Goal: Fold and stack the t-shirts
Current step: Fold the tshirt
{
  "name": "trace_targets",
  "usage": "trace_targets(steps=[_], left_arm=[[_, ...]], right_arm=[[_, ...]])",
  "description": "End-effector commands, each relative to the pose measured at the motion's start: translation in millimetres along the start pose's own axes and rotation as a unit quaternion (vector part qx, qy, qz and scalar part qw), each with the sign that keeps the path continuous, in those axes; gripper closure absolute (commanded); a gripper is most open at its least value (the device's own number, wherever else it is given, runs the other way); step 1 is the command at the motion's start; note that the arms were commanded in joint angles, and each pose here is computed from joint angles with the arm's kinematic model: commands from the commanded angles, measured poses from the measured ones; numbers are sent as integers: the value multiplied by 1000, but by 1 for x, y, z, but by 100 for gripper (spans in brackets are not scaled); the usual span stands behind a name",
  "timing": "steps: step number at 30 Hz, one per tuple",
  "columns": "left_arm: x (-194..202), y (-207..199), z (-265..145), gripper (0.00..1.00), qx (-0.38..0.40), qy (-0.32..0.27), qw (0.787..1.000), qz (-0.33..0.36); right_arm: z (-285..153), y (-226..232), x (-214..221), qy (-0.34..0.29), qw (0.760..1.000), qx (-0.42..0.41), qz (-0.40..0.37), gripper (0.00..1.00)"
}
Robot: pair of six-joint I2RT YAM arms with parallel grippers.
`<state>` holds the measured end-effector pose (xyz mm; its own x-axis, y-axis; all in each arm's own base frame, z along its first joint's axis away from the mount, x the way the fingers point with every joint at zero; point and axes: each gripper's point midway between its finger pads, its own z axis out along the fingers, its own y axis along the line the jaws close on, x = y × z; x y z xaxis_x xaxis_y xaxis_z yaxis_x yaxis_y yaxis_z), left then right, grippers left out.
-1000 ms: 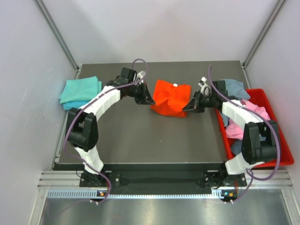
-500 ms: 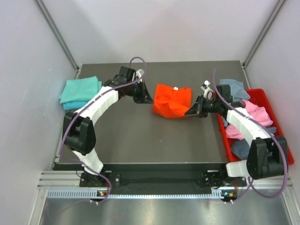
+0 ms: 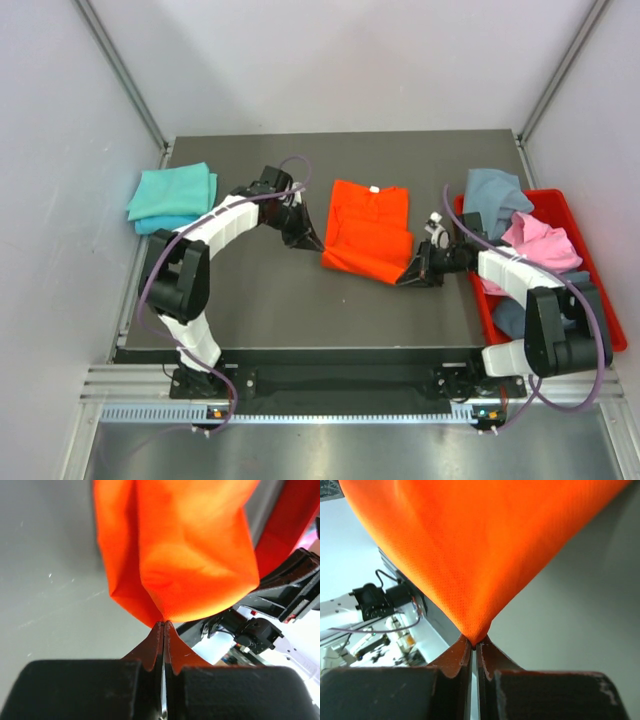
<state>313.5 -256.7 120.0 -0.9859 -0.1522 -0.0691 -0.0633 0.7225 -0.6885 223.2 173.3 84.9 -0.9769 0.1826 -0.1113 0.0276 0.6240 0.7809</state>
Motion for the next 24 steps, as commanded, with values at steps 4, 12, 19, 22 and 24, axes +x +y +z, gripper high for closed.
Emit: trace_targets(steps=[4,12,19,22,24], left_arm=[[26,18,17,100,-18,44,997,-57],[65,33,36,100,-57,93,991,-80],[71,24,48,100,-58,92,992,-56],[70,22,46,100,-63,88,993,-46],[69,23,45,100,-69,81,993,-41]], right_arm=[[4,-2,29,37,999,-9,19,100],[6,-16,60,54,997,15,53,47],[11,-19,68,78,987,24,136,31],[19,-28,70,82,982,33,165,32],[23,-35,71,79,981,39,176,34]])
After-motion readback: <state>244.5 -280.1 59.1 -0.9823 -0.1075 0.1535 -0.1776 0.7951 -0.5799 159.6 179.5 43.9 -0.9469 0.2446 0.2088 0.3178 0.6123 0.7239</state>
